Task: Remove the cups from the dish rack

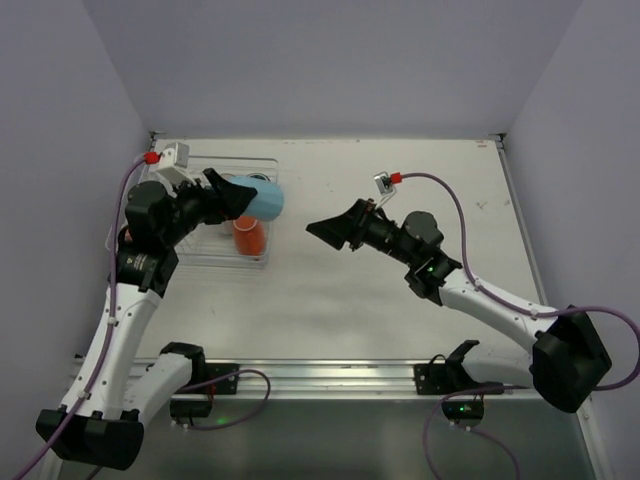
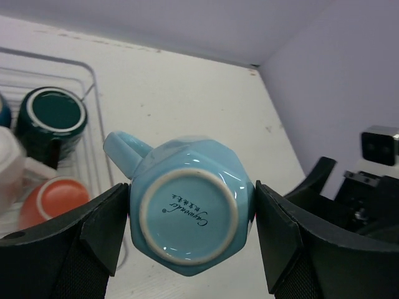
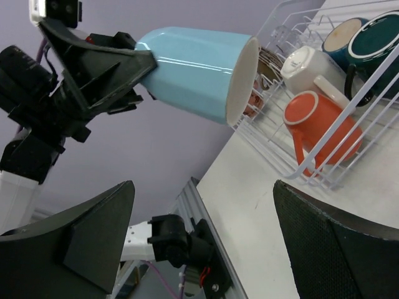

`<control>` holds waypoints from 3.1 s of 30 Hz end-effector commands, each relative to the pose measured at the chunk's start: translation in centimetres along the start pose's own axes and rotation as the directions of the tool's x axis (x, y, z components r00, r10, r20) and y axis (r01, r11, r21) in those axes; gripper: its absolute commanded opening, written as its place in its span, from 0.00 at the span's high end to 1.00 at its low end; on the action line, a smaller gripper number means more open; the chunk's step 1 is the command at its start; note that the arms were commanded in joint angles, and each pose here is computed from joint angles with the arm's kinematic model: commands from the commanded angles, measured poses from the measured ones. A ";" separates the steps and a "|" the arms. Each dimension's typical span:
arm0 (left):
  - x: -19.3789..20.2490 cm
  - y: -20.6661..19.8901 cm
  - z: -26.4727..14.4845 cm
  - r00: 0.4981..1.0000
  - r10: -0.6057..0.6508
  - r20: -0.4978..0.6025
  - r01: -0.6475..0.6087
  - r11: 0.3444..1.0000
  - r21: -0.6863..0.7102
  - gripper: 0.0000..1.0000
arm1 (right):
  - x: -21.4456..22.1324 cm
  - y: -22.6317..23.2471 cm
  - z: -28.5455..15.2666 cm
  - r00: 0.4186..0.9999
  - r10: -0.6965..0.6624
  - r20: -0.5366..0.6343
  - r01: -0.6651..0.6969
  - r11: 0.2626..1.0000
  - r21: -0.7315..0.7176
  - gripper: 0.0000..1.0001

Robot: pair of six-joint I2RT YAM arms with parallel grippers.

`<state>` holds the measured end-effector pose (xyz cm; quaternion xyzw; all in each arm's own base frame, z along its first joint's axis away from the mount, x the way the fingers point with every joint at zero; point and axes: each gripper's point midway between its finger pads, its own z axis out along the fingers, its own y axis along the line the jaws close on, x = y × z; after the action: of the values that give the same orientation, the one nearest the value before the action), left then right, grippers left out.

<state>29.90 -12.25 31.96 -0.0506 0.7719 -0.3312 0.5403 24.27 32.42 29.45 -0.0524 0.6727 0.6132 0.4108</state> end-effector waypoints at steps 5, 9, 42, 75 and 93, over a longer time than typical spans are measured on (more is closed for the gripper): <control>-2.4 -9.6 -2.4 0.996 -0.042 0.083 -0.001 0.888 0.460 0.94 | -3.9 4.3 1.8 0.992 -0.058 0.110 0.073 0.988 -0.137 0.11; -1.4 -10.2 -2.3 0.996 -0.070 0.053 0.032 0.856 0.516 0.94 | -3.7 5.7 2.4 0.995 -0.059 0.080 0.075 0.974 -0.213 0.18; 1.8 -1.8 -0.1 0.987 0.158 0.021 -0.159 0.985 0.062 0.00 | -2.6 0.7 1.0 0.991 -0.128 -0.039 0.126 0.991 -0.049 1.00; 6.4 8.8 -0.5 0.945 0.296 -0.139 -0.325 0.893 -0.310 0.00 | -5.9 -27.8 5.9 0.590 -0.155 -0.792 0.758 0.444 0.478 1.00; 8.5 9.8 2.2 0.940 0.206 -0.271 -0.290 0.901 -0.322 0.00 | -9.0 -24.7 6.2 0.622 -0.264 -0.737 0.747 0.480 0.459 0.62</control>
<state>30.25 -8.82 16.93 -0.0034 0.8860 -0.1051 0.4516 47.11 27.87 9.83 -0.2457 0.9257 0.0597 0.2811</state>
